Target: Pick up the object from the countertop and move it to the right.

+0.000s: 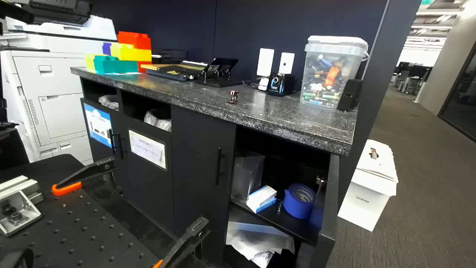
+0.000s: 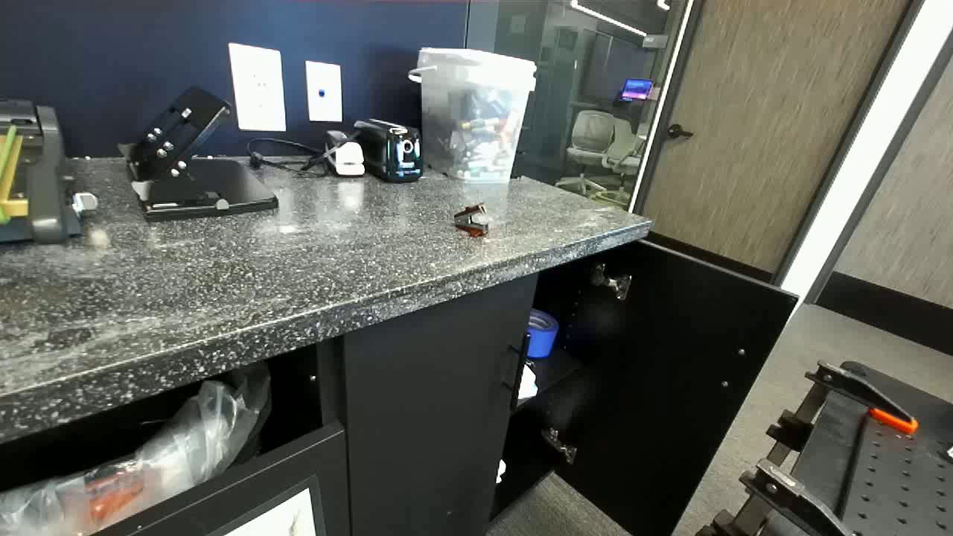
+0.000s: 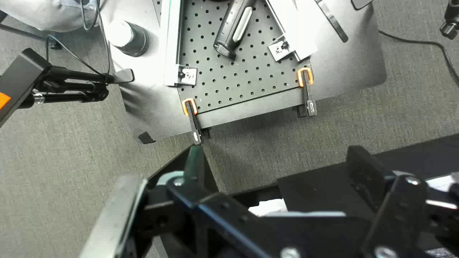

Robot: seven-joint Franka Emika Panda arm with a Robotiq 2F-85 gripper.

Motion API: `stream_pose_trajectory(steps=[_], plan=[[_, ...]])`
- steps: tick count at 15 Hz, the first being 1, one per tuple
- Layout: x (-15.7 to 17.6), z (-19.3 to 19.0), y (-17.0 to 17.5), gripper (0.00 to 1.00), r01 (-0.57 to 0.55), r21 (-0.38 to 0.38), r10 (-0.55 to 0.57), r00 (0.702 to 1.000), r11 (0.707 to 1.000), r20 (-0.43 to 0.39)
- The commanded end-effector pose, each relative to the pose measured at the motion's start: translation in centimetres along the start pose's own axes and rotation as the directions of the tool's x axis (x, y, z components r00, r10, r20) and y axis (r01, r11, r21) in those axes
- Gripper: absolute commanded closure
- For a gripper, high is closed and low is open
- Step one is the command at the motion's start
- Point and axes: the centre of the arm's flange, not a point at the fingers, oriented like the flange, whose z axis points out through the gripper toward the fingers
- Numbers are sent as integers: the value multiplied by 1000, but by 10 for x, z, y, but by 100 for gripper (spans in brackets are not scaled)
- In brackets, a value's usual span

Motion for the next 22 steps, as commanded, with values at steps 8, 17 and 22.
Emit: stream_pose_trajectory(steps=[8,17,22], plan=[[0,-1,0,0,0,0,0,1000,1000,-2],[144,20,-73,0,91,12,-90,992,996,-85],[243,33,-127,0,112,86,-104,990,990,-96]])
